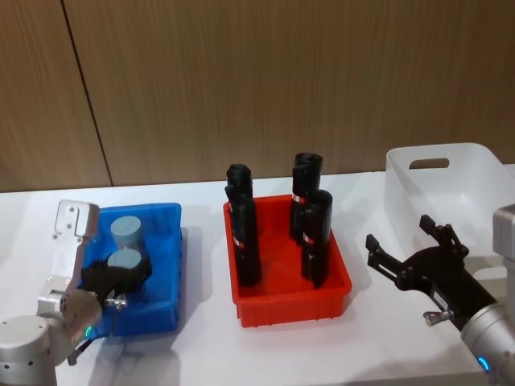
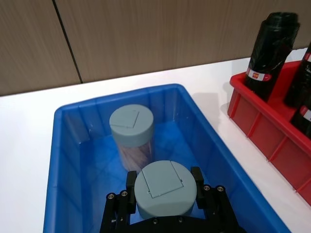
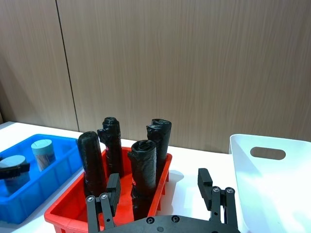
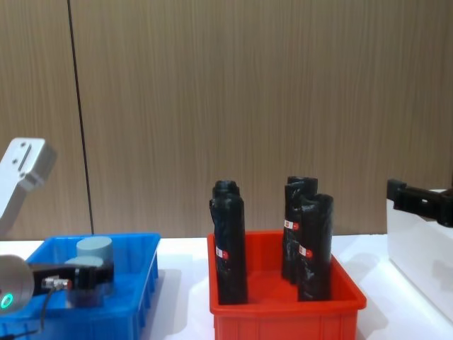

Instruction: Pick the cotton swabs from the blue box and place them into the white box.

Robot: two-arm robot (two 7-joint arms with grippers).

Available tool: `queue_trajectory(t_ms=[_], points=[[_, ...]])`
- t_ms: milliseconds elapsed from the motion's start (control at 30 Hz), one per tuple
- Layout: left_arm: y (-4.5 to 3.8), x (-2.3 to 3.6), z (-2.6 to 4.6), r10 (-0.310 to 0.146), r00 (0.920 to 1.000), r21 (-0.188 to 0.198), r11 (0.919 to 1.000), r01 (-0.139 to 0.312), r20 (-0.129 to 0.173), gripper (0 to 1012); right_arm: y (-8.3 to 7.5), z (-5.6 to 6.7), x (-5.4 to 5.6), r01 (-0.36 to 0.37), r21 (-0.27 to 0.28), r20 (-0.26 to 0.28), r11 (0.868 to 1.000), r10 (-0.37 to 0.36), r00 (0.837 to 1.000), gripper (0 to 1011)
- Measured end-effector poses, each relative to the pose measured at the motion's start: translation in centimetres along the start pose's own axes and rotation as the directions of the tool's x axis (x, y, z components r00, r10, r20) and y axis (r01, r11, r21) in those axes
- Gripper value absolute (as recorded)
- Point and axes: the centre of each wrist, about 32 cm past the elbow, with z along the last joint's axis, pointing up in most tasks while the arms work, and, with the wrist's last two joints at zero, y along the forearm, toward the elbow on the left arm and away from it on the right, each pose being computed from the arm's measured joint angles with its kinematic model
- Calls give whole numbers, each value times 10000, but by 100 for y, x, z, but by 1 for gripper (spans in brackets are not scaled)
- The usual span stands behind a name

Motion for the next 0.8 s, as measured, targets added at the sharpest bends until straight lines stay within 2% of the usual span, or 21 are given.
queue_trajectory(t_ms=[133, 233, 400, 433, 667, 800], points=[[20, -33, 66, -91, 9994, -199, 9998, 98, 327, 669, 0, 0, 0, 0, 0, 0, 10000, 0, 10000, 1002], [56, -79, 167, -212, 9970, -471, 9986, 248, 741, 669, 0, 0, 0, 1, 0, -1, 10000, -1, 10000, 1001], [115, -155, 322, -439, 9913, -871, 9947, 550, 1243, 669, 0, 0, 0, 1, 1, 0, 10000, -1, 10000, 1002], [135, -180, 369, -537, 9888, -986, 9928, 678, 1392, 669, 0, 0, 0, 0, 0, -1, 10000, 0, 10000, 1002], [213, -284, 551, -1045, 9764, -1398, 9813, 1321, 1888, 669, 0, 0, 0, 0, 1, 0, 10000, 0, 10000, 1001], [258, -364, 664, -1542, 9654, -1621, 9683, 1899, 2103, 669, 0, 0, 0, 1, 1, 0, 10000, -1, 10000, 1001]])
